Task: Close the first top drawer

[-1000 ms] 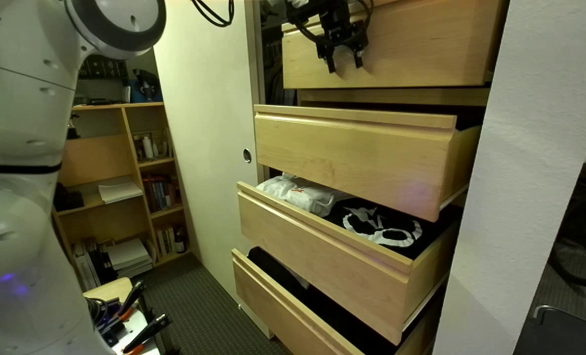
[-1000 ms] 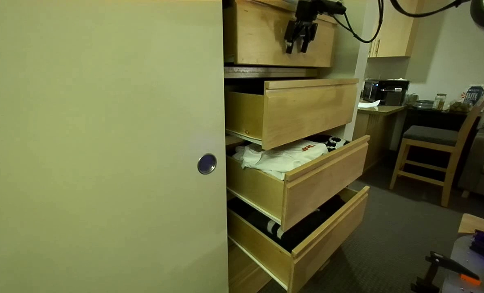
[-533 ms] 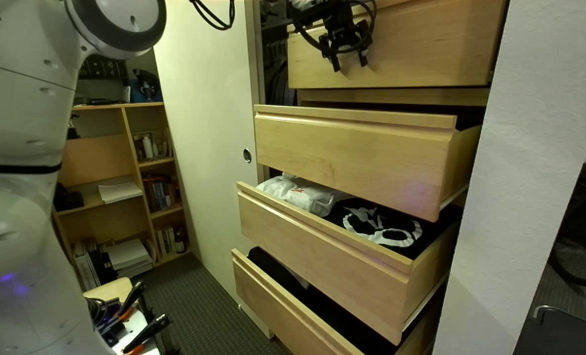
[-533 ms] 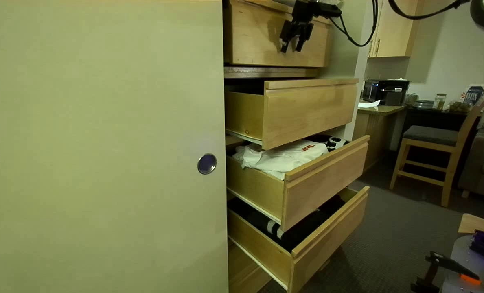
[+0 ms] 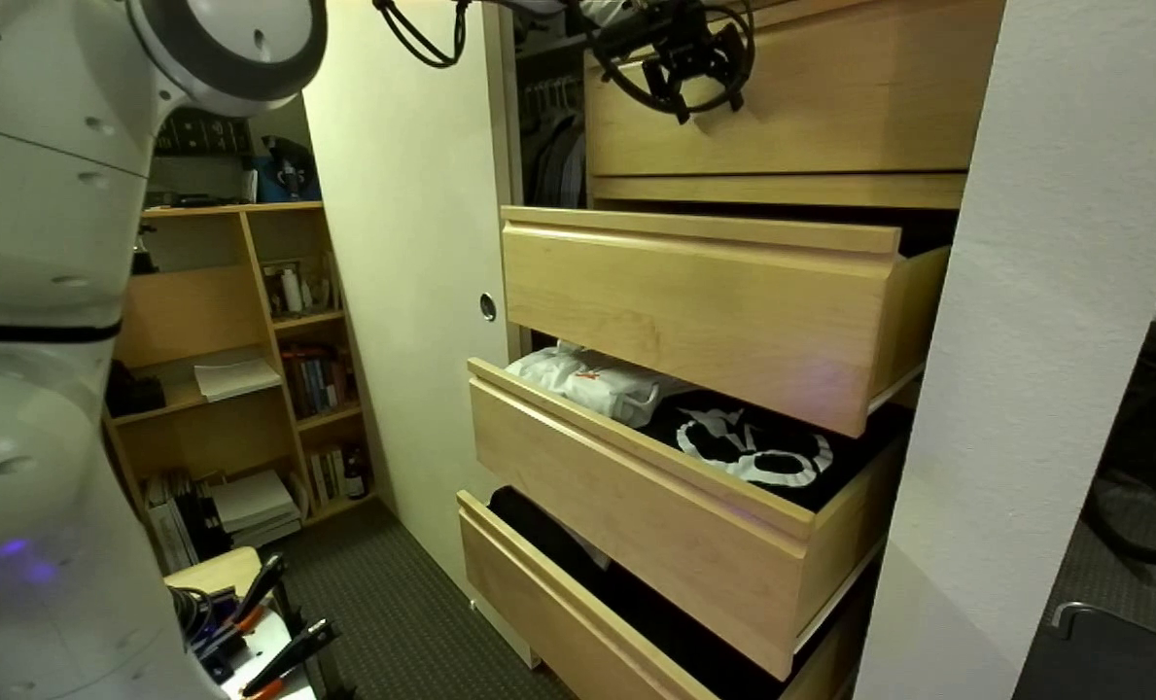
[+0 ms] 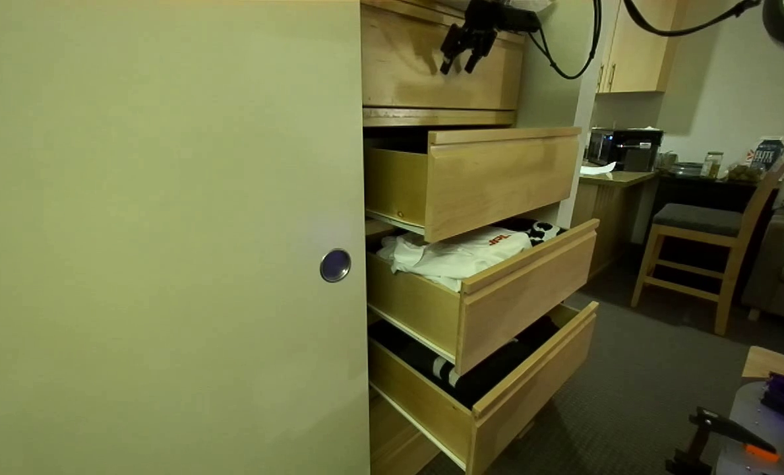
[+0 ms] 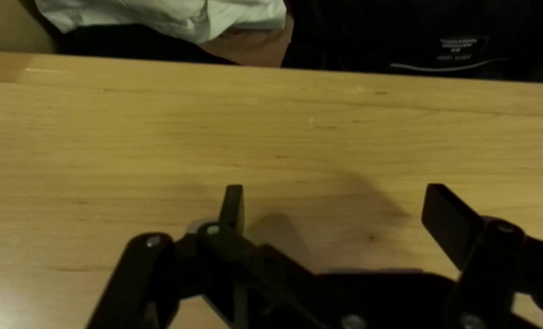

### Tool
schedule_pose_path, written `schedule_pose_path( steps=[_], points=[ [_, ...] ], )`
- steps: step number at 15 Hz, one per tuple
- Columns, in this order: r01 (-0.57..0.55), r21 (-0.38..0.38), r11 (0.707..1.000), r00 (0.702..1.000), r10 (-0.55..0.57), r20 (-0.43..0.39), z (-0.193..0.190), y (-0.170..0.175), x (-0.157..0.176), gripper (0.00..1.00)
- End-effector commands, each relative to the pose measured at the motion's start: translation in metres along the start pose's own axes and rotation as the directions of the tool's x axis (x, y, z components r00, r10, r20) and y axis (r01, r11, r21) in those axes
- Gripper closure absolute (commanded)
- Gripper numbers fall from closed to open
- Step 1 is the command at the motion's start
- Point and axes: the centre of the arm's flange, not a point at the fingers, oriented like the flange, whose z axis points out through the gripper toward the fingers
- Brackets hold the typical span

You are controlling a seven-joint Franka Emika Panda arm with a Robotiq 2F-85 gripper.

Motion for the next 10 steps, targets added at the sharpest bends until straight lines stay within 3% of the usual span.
schedule_pose_path(
  steps=[1, 3, 5, 7, 10],
  points=[
    [0.024, -0.011, 1.000, 0.995, -0.025, -0.097, -0.005, -0.001, -0.019, 0.00],
    [0.027, -0.005, 1.000, 0.992, -0.027, -0.125, -0.006, -0.003, -0.019, 0.00],
    [0.025, -0.002, 1.000, 0.996, -0.025, -0.086, -0.006, -0.005, -0.023, 0.00],
    [0.039, 0.016, 0.999, 0.999, -0.039, 0.016, -0.012, -0.007, -0.034, 0.00],
    [0.062, 0.048, 0.997, 0.978, -0.070, 0.199, -0.028, -0.010, -0.057, 0.00]
  ],
)
